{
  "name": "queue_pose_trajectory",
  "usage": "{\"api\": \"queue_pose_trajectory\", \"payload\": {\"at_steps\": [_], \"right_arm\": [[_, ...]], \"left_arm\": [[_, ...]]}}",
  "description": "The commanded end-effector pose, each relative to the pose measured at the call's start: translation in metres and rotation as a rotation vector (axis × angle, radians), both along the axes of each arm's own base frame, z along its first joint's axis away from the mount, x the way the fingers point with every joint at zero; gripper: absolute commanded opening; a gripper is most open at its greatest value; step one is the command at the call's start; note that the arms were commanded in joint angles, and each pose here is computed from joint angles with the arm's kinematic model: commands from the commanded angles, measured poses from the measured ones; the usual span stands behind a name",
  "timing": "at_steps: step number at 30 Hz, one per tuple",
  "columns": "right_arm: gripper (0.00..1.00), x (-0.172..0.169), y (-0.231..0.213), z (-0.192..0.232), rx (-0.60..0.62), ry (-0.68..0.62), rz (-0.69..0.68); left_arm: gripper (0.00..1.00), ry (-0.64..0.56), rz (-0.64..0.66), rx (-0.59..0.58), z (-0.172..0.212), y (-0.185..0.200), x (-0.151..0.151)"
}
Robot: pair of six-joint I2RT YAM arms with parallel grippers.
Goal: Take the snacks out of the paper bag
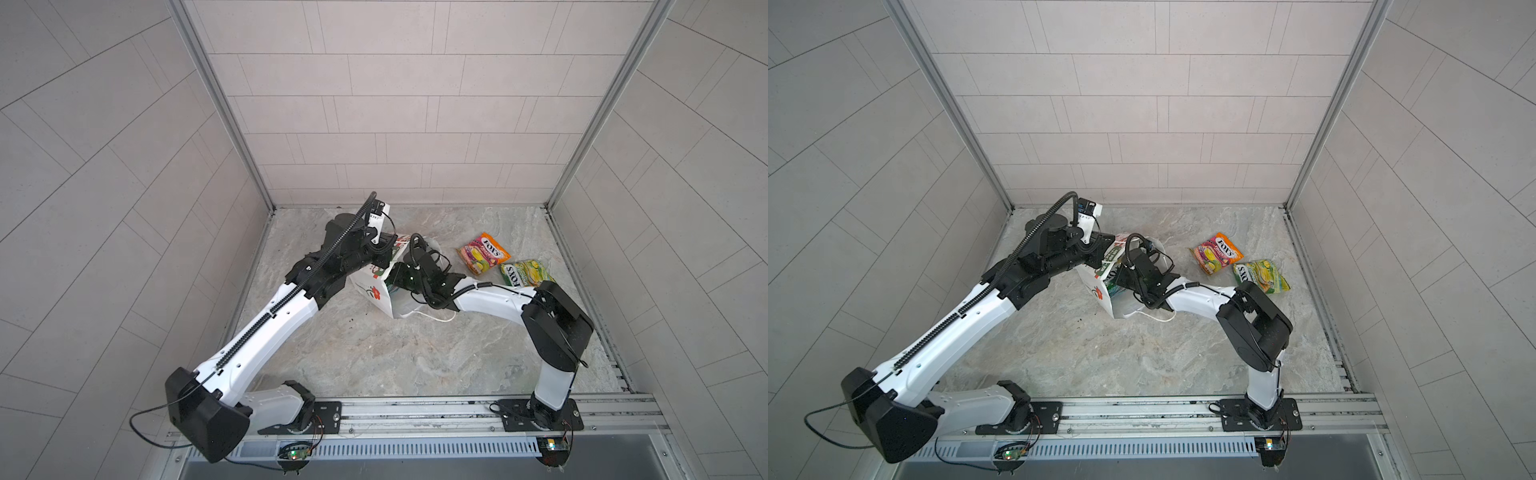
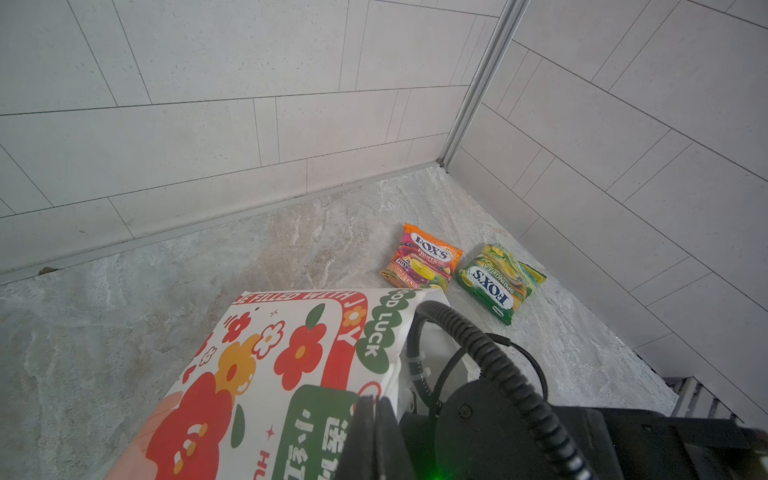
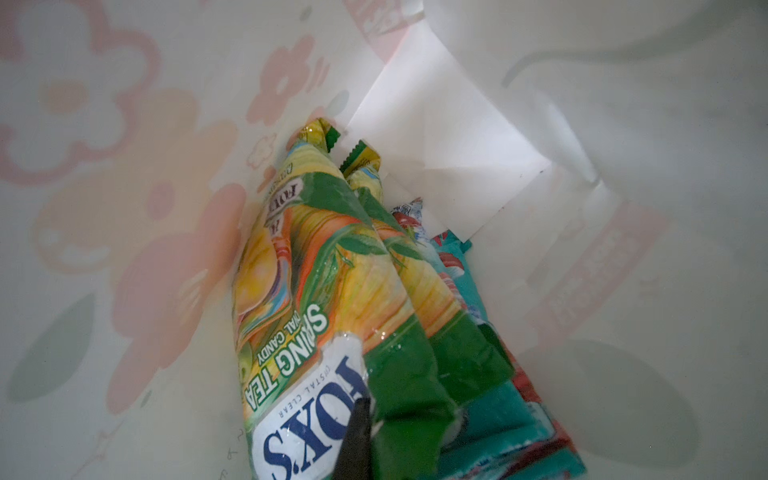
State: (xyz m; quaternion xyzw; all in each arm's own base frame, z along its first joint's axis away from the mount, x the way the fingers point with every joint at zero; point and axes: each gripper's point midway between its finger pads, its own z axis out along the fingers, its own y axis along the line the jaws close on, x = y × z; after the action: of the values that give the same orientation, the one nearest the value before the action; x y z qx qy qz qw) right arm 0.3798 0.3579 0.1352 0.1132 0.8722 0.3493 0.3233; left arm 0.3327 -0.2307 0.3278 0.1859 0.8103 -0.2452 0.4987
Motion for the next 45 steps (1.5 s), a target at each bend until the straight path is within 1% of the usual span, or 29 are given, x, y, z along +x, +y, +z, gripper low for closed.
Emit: {"api": "queue_pose_trajectory", "payload": {"at_steps": [1,4,9,12,21,26,31,38,45], "right_arm": [[0.00,-0.009,0.002,0.027,0.028,-0.056,0.047],[0.00,-0.016,0.002,0.039,0.056,-0.098,0.087],[0.00,-0.026,-0.004,0.053,0.013,-0.141,0.141],[0.00,-0.033,-0.007,0.062,0.007,-0.163,0.171],[0.00,-0.053,-0.022,0.090,-0.040,-0.272,0.247],[0.00,-0.061,-0.035,0.103,-0.031,-0.338,0.239],[0.00,-0.071,-0.044,0.115,-0.053,-0.366,0.273],[0.00,-0.083,-0.065,0.147,-0.076,-0.440,0.263],[0.00,-0.098,-0.083,0.187,-0.062,-0.524,0.261]], "left_arm": [[0.00,-0.023,0.053,0.006,0.002,0.009,0.005],[0.00,-0.026,0.072,0.011,0.002,0.012,0.007],[0.00,-0.025,0.091,0.016,0.001,0.014,0.009],[0.00,-0.025,0.102,0.017,0.000,0.016,0.010],[0.00,-0.023,0.107,0.019,-0.002,0.016,0.011],[0.00,-0.022,0.111,0.020,-0.002,0.016,0.011],[0.00,-0.021,0.115,0.023,-0.003,0.017,0.012],[0.00,-0.021,0.113,0.022,-0.003,0.017,0.012],[0.00,-0.017,0.110,0.024,-0.005,0.016,0.012]]}}
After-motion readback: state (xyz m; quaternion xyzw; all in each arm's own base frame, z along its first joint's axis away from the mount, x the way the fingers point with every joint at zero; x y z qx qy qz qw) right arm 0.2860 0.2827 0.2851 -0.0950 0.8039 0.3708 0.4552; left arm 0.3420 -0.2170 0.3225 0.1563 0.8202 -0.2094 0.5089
